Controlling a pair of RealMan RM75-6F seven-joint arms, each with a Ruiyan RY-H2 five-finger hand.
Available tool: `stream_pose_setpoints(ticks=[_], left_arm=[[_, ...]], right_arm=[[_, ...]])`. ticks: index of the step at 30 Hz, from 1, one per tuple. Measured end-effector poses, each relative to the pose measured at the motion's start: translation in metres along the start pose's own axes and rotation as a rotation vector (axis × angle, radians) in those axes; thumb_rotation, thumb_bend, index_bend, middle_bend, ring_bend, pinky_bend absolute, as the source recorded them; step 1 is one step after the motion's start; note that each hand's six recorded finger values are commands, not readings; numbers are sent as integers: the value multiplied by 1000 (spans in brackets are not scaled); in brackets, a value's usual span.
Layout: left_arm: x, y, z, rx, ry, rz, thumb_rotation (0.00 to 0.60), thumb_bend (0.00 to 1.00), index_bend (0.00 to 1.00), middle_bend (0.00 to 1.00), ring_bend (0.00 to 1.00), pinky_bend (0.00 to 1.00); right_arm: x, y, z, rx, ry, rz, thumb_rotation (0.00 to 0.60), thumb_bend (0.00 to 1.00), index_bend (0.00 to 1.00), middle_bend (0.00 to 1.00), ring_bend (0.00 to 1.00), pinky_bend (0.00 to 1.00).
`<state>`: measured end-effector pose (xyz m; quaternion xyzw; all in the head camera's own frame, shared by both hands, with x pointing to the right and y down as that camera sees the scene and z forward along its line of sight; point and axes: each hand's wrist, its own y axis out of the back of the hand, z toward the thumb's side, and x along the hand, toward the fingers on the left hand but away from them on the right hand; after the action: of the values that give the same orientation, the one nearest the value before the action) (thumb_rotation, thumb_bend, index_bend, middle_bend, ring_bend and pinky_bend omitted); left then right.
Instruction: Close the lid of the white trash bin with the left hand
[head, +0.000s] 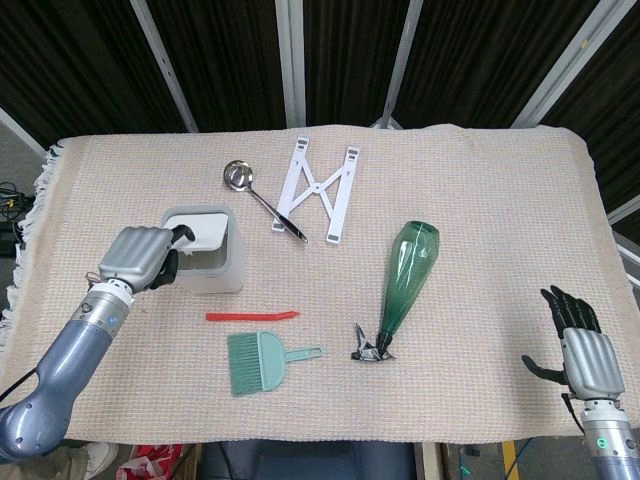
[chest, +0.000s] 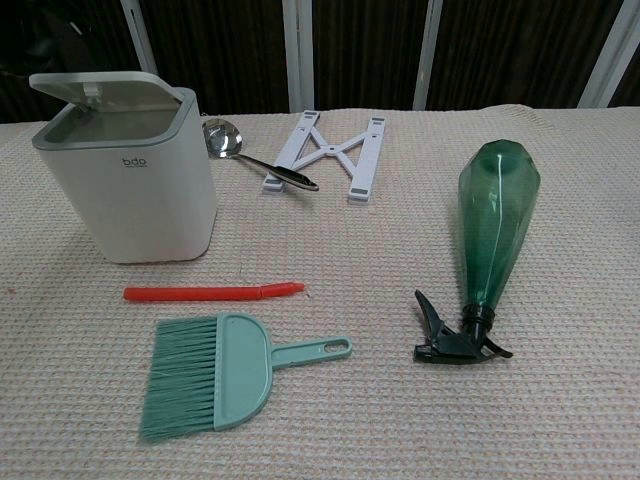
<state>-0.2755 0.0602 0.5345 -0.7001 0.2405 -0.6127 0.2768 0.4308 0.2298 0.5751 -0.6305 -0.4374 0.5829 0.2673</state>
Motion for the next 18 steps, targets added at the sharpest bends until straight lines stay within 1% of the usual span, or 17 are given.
stream_pose_setpoints(ticks=[7, 18], left_arm=[[-2, -22, 0, 8, -7, -37, 600, 793, 283, 1000, 929, 954], [4, -38, -1, 18, -5, -46, 600, 793, 284, 1000, 929, 954]], right_arm=[[1, 1, 0, -3, -1, 0, 600, 227, 0, 0, 0, 0], [2, 2, -1, -3, -5, -6, 600, 227, 0, 0, 0, 0]])
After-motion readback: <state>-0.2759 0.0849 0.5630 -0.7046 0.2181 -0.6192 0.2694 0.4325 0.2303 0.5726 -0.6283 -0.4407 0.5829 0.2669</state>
